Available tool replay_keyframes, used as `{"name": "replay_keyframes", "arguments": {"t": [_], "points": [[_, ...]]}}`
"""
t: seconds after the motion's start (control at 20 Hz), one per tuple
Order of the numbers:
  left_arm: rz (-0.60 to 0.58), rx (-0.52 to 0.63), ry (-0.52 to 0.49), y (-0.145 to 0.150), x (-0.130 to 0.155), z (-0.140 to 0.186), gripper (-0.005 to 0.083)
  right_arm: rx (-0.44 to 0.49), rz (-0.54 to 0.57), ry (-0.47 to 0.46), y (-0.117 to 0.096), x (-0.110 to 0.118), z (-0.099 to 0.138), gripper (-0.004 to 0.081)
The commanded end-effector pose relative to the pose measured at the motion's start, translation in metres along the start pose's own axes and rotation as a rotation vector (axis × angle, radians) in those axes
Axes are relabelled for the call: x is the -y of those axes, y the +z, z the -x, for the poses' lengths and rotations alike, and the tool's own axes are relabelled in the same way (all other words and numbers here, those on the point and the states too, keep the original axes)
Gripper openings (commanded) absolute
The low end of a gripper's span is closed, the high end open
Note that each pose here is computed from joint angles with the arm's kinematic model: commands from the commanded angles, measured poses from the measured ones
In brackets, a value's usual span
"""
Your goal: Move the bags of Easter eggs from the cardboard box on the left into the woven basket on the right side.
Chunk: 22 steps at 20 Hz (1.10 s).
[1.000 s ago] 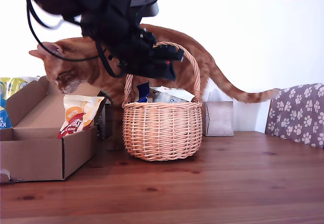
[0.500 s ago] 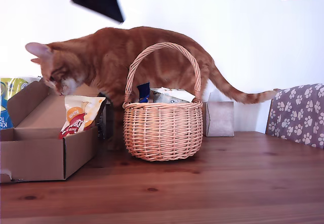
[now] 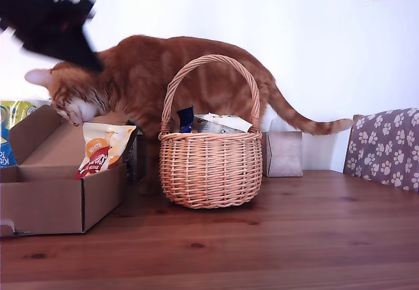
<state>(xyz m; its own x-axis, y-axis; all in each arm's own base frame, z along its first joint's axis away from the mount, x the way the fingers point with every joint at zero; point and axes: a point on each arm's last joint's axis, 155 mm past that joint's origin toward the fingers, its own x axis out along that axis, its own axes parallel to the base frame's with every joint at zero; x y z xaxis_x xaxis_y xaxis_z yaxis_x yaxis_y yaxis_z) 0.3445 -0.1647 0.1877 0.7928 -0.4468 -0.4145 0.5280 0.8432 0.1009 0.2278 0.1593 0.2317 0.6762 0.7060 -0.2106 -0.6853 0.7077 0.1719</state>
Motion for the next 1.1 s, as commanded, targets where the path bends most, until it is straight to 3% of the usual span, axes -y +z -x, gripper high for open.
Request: {"name": "replay_keyframes", "arguments": {"t": [0.0, 0.15, 0.35, 0.4, 0.45, 0.55, 0.6, 1.05], "points": [[0.032, -0.01, 0.002, -0.024, -0.001, -0.002, -0.002, -0.003, 0.002, 0.008, -0.001, -0.001, -0.001, -0.0012], [0.07, 0.024, -0.006, -0.035, -0.001, -0.003, -0.002, -0.004, 0.001, 0.008, -0.002, -0.001, -0.001, -0.0012], [0.05, 0.076, -0.084, -0.022, 0.02, -0.008, 0.001, -0.003, 0.002, 0.009, -0.001, -0.001, -0.001, -0.0012], [0.058, 0.087, -0.09, -0.02, 0.024, -0.01, 0.0075, -0.003, 0.002, 0.008, -0.001, -0.001, -0.001, -0.0012], [0.07, 0.104, -0.086, -0.016, 0.024, -0.014, 0.0222, -0.004, 0.002, 0.008, -0.002, -0.001, -0.001, -0.0012], [0.074, 0.146, -0.081, -0.009, 0.026, -0.025, 0.0616, -0.003, 0.002, 0.008, -0.001, -0.001, -0.001, -0.0012], [0.07, 0.156, -0.071, -0.008, 0.027, -0.031, 0.0722, -0.003, 0.002, 0.009, -0.001, -0.001, -0.001, -0.0012], [0.096, 0.104, 0.153, -0.017, 0.003, -0.094, 0.0745, -0.001, 0.003, 0.009, -0.001, -0.001, -0.001, -0.0012]]}}
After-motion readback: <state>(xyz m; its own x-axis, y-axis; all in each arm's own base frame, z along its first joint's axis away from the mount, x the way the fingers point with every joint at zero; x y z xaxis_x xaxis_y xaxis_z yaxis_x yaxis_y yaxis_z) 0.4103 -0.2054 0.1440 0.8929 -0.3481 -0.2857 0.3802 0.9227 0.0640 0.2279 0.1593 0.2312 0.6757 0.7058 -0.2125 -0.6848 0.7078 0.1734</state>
